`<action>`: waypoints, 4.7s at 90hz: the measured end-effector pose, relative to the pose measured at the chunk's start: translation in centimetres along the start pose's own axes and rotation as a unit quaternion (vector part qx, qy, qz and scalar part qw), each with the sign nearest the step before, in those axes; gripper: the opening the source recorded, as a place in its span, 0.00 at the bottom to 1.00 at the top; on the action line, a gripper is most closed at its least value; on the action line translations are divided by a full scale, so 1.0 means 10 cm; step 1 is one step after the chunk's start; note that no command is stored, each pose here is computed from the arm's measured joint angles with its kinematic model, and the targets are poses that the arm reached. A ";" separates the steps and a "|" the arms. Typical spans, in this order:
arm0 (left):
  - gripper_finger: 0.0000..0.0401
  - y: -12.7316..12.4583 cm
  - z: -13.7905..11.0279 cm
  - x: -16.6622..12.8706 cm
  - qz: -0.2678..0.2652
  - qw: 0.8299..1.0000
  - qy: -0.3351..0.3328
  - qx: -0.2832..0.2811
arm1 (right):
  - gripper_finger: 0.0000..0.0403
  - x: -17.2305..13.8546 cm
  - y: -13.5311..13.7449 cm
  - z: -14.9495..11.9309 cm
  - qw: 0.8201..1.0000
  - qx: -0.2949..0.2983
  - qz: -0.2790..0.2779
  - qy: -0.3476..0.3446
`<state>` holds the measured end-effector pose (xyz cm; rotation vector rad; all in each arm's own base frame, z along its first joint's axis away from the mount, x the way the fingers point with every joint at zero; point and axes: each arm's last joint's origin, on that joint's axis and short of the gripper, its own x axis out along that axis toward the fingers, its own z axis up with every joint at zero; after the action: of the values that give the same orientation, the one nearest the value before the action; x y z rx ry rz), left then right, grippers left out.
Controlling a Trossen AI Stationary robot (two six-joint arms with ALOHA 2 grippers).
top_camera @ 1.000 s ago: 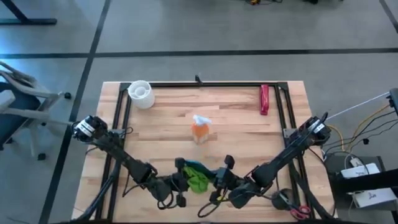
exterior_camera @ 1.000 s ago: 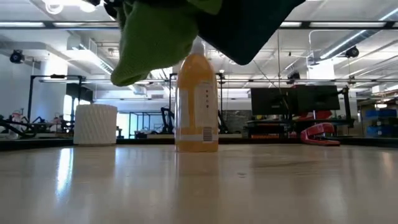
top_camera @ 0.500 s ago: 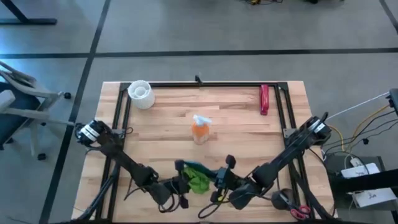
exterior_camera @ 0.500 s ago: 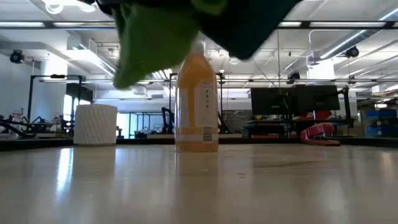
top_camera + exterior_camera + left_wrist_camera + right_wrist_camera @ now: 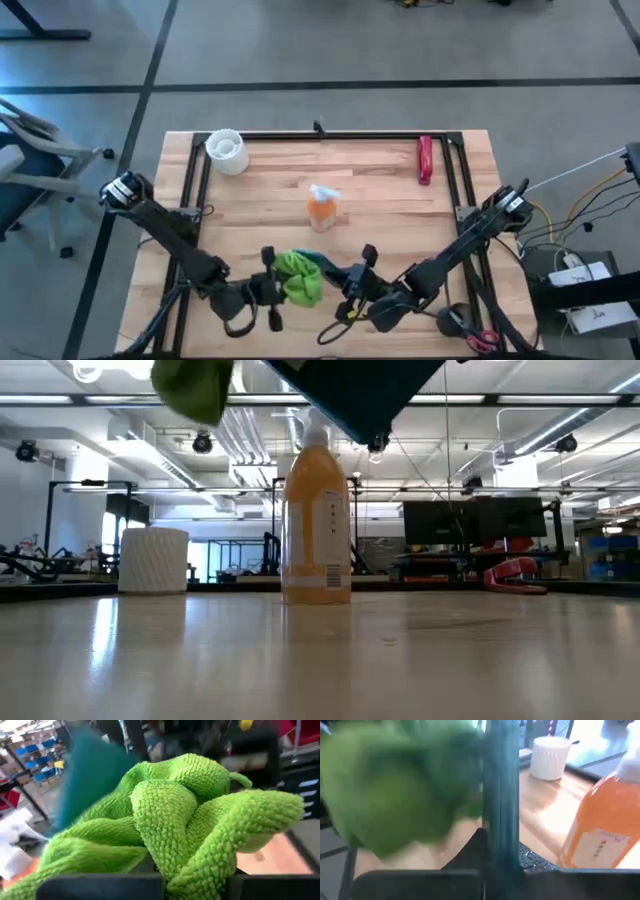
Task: Apply microfiber cloth
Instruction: Wipe the blue tablet with the green microfiber cloth
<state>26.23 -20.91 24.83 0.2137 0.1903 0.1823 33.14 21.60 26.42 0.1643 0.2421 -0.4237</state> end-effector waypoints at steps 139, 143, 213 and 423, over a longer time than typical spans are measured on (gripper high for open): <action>0.02 0.36 0.08 -0.73 -0.057 0.979 0.073 -0.180 | 0.02 -0.12 0.07 -0.29 0.861 -0.483 0.114 0.109; 0.02 0.35 -0.01 -0.70 -0.049 0.978 0.081 -0.189 | 0.02 -0.10 0.07 -0.32 0.850 -0.501 0.113 0.113; 0.02 0.33 -0.77 -0.55 -0.091 0.944 0.113 -0.297 | 0.02 0.49 0.00 -1.13 0.809 -0.547 0.063 0.204; 0.02 0.32 -0.83 -0.53 -0.077 0.965 0.098 -0.231 | 0.39 0.33 0.52 -0.53 0.917 -0.341 0.074 0.195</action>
<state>18.88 -17.27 18.48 -0.2840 0.3529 0.0890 37.25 26.07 21.03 -0.4235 0.7519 -0.1326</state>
